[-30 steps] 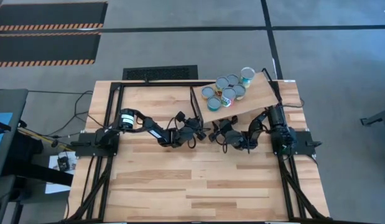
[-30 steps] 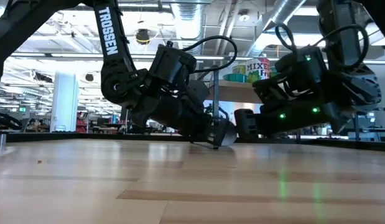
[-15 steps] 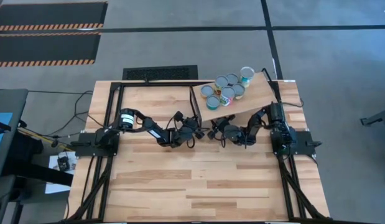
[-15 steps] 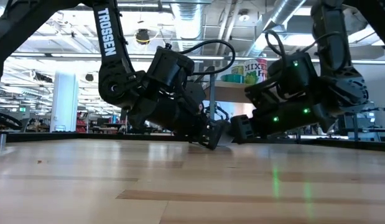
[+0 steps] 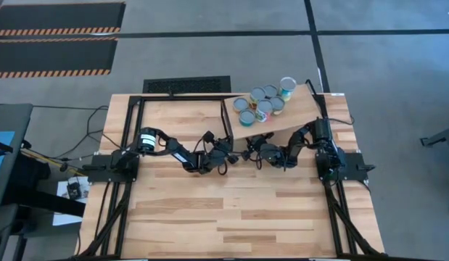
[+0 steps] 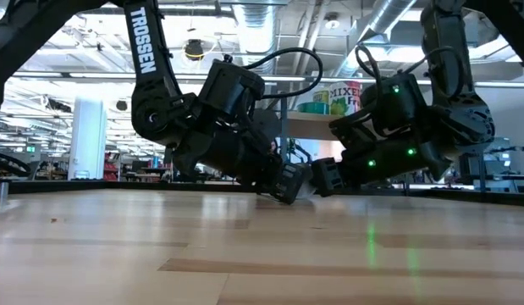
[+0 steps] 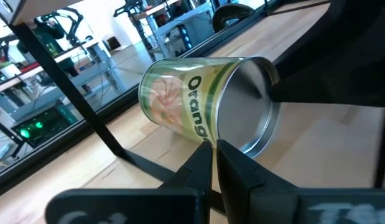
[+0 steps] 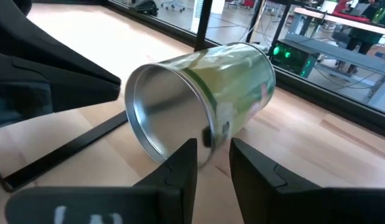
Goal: Pick and place cans onto a shelf
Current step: Put the canned oranges on the shelf
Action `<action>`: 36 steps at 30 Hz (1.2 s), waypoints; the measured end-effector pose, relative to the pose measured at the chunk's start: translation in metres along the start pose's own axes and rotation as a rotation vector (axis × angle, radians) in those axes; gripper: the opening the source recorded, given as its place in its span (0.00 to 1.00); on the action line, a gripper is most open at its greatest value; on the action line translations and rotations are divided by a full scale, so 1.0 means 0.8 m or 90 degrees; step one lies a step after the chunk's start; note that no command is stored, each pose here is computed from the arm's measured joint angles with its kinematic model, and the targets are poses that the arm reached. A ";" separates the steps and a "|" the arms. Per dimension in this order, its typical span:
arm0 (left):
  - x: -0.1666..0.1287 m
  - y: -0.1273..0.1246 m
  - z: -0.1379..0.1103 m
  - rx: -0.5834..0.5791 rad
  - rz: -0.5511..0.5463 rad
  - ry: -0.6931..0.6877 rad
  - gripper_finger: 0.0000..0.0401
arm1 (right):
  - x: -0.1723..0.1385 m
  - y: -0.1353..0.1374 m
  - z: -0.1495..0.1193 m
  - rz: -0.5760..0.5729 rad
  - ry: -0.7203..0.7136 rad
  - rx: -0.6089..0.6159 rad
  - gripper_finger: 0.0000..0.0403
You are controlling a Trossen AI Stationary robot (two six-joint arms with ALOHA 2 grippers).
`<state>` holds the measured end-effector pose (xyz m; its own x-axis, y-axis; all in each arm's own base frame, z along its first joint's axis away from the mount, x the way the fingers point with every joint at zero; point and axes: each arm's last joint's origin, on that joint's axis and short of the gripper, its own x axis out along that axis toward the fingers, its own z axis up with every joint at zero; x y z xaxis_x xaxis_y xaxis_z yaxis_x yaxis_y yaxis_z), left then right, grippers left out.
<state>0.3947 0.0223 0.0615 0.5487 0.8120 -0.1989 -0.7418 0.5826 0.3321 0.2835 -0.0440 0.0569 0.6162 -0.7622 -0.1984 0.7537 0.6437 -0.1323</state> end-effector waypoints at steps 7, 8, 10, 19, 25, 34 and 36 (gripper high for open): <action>-0.002 -0.001 0.000 0.005 0.000 -0.001 0.04 | 0.013 0.006 0.002 -0.006 0.021 -0.034 0.23; -0.003 -0.002 0.000 0.008 -0.001 -0.001 0.04 | 0.015 0.007 0.002 -0.008 0.026 -0.038 0.21; -0.005 -0.003 0.000 0.014 -0.001 -0.002 0.04 | 0.018 0.009 0.002 -0.010 0.032 -0.042 0.16; -0.018 -0.011 0.003 0.040 0.013 -0.007 0.04 | 0.020 0.011 0.006 -0.012 0.027 -0.037 0.02; -0.033 -0.011 0.013 0.088 0.007 0.010 0.04 | 0.015 0.016 0.005 -0.009 0.024 -0.042 0.01; -0.046 -0.010 0.011 0.080 0.012 0.021 0.04 | 0.004 0.024 0.002 0.000 0.030 -0.021 0.01; -0.050 -0.005 0.007 0.070 0.013 0.025 0.04 | 0.001 0.024 -0.001 -0.002 0.033 -0.005 0.01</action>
<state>0.3781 -0.0131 0.0734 0.5164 0.8261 -0.2257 -0.7053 0.5598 0.4350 0.2981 -0.0319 0.0535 0.6010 -0.7598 -0.2482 0.7535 0.6421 -0.1411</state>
